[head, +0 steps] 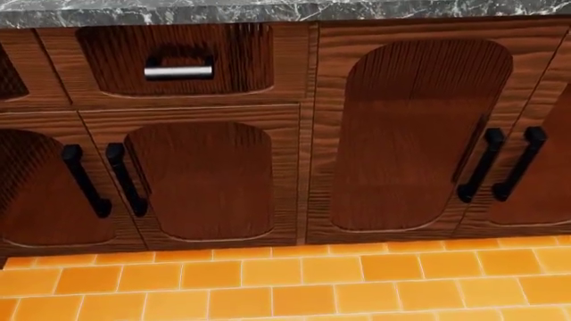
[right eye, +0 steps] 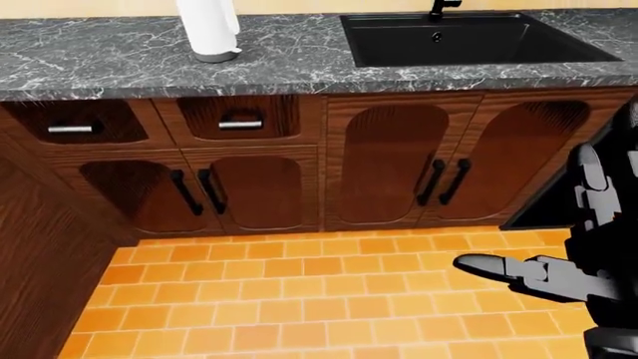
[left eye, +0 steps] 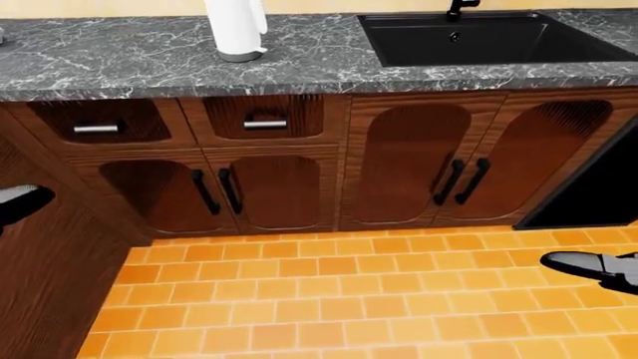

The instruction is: Close the lid of the electric kettle.

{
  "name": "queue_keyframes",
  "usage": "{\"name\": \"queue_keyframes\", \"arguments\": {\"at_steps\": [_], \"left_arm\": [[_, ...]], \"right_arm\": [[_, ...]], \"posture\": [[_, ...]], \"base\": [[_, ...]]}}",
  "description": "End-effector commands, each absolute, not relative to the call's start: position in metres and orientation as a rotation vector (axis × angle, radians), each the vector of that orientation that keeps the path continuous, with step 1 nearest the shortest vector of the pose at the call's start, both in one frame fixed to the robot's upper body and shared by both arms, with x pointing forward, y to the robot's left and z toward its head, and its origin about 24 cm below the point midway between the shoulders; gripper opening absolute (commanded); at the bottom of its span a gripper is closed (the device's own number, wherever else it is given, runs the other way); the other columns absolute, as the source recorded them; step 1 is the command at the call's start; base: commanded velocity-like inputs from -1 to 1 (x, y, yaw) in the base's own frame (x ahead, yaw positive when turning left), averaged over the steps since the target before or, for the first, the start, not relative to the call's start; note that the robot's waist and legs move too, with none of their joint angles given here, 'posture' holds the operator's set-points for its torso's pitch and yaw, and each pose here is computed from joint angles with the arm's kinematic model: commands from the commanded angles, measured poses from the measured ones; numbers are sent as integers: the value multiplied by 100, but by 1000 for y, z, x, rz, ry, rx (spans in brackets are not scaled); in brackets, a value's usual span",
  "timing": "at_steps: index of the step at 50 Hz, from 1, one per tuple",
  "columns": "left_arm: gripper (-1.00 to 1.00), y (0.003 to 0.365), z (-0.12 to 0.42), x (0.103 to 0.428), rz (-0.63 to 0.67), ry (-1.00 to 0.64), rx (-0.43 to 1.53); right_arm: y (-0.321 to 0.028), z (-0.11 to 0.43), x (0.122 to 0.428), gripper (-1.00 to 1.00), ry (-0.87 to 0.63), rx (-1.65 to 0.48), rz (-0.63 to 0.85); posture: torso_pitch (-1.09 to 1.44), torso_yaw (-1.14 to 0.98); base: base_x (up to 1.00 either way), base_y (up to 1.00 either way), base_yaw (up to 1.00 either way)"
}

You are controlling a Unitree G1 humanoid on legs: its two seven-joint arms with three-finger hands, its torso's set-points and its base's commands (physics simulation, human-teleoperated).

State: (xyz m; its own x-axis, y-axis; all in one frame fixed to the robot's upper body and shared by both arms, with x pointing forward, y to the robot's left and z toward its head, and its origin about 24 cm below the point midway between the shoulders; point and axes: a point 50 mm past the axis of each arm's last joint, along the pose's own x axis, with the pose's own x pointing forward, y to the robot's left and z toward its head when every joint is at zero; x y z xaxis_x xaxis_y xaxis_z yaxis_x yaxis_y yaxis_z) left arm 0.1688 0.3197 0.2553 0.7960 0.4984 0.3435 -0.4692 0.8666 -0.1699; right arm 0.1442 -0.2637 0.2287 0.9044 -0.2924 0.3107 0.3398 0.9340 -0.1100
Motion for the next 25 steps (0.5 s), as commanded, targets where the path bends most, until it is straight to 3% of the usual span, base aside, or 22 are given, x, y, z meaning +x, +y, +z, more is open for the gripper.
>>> {"name": "queue_keyframes", "arguments": {"at_steps": [1,25], "left_arm": [[100,317,269,162,519,-476,-39],[100,315,266,166,515,-471,-23]], "right_arm": [[-261,238,141,100,-358,-204,-327],[-263,234,141,100,-347,-212,-341]], "posture": [[0,0],[0,0]], "base": [[0,27,0],[0,28,0]]}}
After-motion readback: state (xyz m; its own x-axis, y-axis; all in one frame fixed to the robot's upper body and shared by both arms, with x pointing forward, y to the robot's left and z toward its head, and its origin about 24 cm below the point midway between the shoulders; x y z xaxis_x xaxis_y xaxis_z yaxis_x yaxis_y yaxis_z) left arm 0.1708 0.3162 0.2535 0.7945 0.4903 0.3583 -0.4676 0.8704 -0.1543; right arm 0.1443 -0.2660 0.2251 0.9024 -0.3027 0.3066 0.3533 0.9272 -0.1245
